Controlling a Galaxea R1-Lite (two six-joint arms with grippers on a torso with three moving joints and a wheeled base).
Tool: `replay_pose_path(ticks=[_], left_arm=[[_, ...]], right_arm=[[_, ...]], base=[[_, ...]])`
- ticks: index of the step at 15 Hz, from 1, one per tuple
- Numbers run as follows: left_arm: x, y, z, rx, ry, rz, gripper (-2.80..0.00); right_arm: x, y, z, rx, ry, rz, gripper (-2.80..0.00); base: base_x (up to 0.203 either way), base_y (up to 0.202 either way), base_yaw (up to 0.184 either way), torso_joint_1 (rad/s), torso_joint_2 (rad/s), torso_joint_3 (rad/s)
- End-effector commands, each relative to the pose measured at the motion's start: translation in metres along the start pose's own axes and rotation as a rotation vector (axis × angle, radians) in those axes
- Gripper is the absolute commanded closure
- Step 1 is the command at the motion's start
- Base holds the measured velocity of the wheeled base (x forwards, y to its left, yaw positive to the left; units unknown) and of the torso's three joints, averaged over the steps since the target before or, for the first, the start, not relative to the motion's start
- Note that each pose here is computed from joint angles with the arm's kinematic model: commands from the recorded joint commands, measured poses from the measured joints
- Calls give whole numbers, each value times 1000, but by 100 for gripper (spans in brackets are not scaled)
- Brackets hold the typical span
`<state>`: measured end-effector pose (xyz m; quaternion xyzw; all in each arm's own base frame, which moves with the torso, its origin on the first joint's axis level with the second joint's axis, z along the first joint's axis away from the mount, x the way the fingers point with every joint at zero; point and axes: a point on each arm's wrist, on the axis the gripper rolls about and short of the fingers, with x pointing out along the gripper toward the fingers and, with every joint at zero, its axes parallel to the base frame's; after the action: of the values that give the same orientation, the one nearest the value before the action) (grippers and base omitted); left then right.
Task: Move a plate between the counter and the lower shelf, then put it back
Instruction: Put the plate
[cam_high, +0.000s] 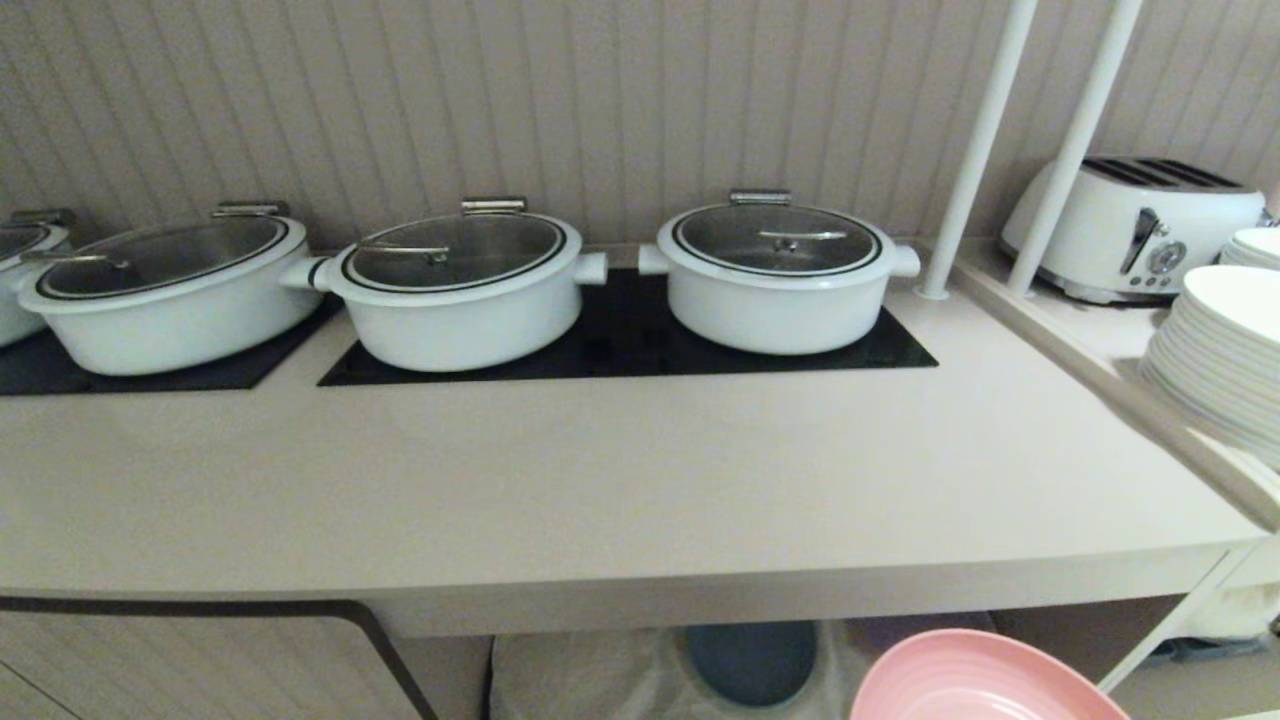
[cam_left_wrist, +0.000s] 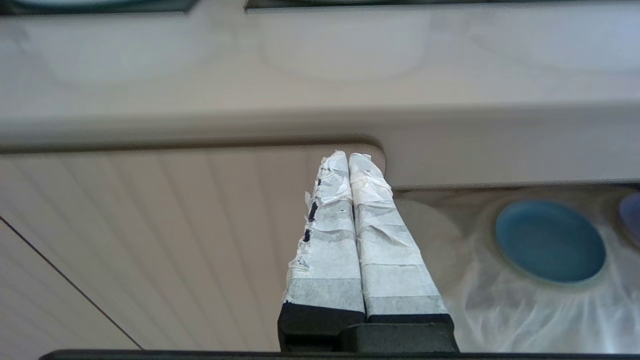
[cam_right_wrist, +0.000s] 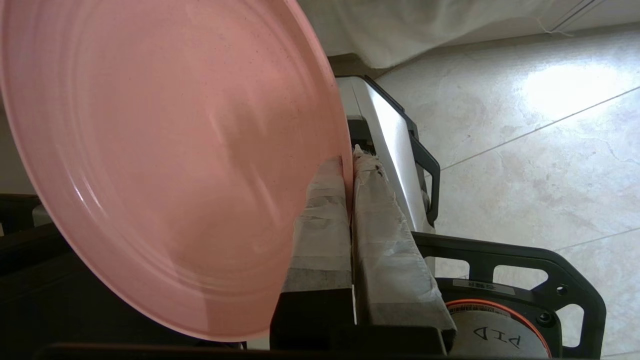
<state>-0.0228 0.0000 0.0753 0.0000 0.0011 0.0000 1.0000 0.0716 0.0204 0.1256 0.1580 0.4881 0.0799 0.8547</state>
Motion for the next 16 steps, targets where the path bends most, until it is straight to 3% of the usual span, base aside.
replay_pose_path(ticks=[1,6,16], left_arm=[[0,0,0,0,-1,0,0],[0,0,0,0,-1,0,0],[0,0,0,0,-1,0,0]], right_arm=[[0,0,-1,2,4,0,0],[0,0,0,1,3,1,0],[0,0,0,0,2,2,0]], base=[[0,0,0,298,-614,-300],[0,0,0,254,-493,-244],[0,0,0,145,-293,-141]])
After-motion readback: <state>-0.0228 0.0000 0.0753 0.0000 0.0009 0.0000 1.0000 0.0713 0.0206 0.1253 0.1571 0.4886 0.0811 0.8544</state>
